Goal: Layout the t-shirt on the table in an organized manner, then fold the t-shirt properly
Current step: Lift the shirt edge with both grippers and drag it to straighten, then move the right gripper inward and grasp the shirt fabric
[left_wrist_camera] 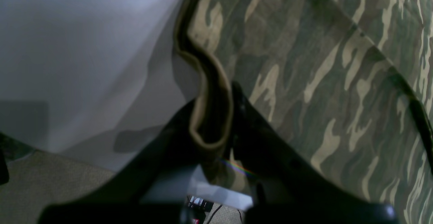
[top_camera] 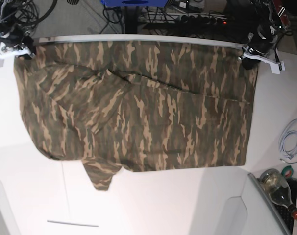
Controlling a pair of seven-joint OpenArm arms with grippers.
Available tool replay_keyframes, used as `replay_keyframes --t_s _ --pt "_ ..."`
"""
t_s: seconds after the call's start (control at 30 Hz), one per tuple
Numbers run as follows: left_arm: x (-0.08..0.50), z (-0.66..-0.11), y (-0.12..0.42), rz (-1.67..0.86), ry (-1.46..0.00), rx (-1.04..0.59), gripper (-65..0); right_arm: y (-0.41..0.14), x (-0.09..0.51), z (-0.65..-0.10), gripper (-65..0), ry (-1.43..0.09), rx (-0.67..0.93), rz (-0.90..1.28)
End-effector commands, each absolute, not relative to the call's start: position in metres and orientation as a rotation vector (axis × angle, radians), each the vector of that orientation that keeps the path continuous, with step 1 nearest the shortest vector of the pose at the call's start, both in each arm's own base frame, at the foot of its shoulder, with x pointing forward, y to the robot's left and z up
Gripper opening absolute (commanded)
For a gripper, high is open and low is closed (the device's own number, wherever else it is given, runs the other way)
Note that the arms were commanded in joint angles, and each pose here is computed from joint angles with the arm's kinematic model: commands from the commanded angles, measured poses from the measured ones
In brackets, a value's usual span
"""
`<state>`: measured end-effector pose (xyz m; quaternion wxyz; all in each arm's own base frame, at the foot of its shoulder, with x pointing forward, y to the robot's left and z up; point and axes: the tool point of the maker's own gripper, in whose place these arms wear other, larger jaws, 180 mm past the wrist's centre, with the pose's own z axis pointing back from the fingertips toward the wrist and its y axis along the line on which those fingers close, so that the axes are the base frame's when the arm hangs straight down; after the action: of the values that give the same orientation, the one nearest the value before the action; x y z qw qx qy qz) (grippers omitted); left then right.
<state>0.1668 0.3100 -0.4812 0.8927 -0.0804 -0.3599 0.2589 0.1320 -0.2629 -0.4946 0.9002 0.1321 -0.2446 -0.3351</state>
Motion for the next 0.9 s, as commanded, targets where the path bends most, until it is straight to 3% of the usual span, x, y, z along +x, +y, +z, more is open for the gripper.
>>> replay_keyframes --t_s 0.0,0.1,0.23,0.3,0.43,0.53,0.67,0.77,0.83,0.87 --pt "0.172 -0.472 0.317 0.530 -0.784 -0.159 -65.0 -0.273 0.139 -0.485 -62.7 -0.553 0.259 -0.686" --pt "0.172 -0.472 0.317 0.532 -0.780 -0.158 -65.0 -0.274 0.141 -0.481 -52.8 -0.565 0.254 -0.683" --pt "0.161 -0.476 0.317 0.535 -0.760 -0.151 -65.0 -0.278 0.140 -0.468 -28.7 -0.616 0.230 -0.713" --pt "0.160 -0.473 0.318 0.529 -0.763 -0.146 -51.0 -0.281 0.139 -0.459 -20.0 -0.647 0.209 -0.732" --pt "0.156 -0.456 0.339 0.554 -0.814 -0.094 -29.9 -0.286 0.138 -0.451 -20.6 -0.667 0.186 -0.725" --pt "0.147 -0.440 0.373 0.622 -0.864 -0.021 -22.9 -0.298 0.128 -0.448 -20.6 -0.672 0.155 -0.760" --pt "0.140 -0.403 0.420 0.682 -0.963 0.092 -23.0 -0.311 0.121 -0.444 -20.6 -0.686 0.125 -0.787" --pt "0.145 -0.377 0.428 0.651 -1.022 0.132 -24.0 -0.314 0.128 -0.436 -20.6 -0.712 0.116 -0.765" --pt "0.148 -0.364 0.421 0.612 -1.044 0.142 -32.4 -0.312 0.141 -0.420 -21.8 -0.754 0.105 -0.723" --pt "0.152 -0.364 0.410 0.593 -1.049 0.126 -41.3 -0.310 0.149 -0.411 -23.9 -0.778 0.099 -0.693"
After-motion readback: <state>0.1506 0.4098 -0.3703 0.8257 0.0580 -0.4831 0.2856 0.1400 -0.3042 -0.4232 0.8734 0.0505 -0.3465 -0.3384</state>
